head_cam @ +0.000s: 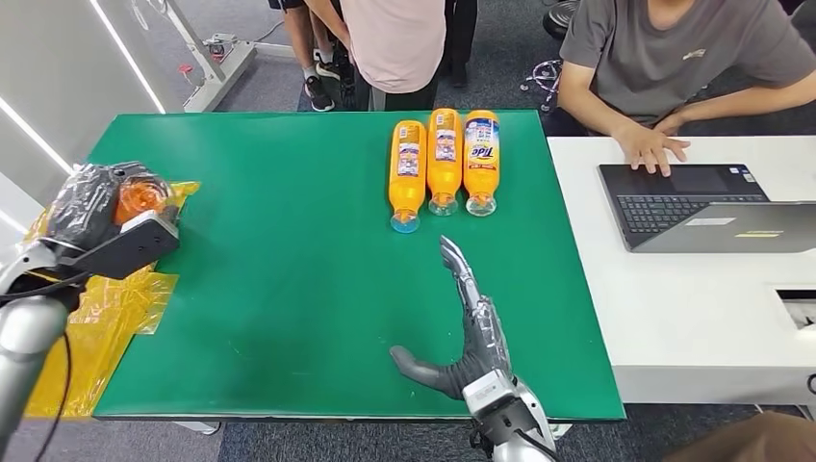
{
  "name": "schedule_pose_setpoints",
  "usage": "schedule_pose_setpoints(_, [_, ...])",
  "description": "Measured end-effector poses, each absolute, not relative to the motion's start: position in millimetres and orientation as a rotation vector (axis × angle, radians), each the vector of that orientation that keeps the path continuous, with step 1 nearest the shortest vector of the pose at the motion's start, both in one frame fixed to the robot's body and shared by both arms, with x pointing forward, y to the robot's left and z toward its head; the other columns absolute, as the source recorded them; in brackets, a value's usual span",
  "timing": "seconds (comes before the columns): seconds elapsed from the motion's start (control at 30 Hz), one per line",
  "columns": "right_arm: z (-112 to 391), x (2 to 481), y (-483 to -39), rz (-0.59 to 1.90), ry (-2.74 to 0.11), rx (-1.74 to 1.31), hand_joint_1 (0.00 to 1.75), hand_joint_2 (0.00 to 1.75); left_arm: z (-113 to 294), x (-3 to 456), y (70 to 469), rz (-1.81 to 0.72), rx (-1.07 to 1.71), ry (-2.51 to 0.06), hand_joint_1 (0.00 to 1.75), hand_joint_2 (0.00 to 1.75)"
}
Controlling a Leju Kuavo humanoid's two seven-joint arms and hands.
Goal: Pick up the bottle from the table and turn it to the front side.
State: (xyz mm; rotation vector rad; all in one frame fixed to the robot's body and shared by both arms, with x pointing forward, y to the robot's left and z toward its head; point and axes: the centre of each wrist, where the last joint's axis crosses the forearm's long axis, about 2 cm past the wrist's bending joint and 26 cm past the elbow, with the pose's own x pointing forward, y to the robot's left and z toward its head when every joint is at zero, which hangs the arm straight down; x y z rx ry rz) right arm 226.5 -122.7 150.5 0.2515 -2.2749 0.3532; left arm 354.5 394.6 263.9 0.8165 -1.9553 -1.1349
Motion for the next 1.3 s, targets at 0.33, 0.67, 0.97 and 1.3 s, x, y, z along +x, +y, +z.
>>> schedule_pose_setpoints(0.33, [142.9,220.6,-126.4,0.328,-2.247,0.273,0.0,1.75,312.9,355.9,441.1,-1.531,0.842,-1.678,1.75,1.75])
schedule_pose_setpoints(0.67, [141.2,213.2,-126.9,0.308,-2.238,0.283,0.0,1.75,277.7,366.2,438.8,-1.769,0.699,-1.467,1.75,1.75])
schedule_pose_setpoints(0.97, [138.8,209.1,-127.4,0.297,-2.233,0.283,0.0,1.75,261.6,412.5,426.3,-1.889,0.474,-1.283,1.75,1.75])
schedule_pose_setpoints(1.3, [141.1,209.7,-128.3,0.296,-2.237,0.278,0.0,1.75,230.1,419.8,436.4,-1.908,0.414,-1.152,1.75,1.75])
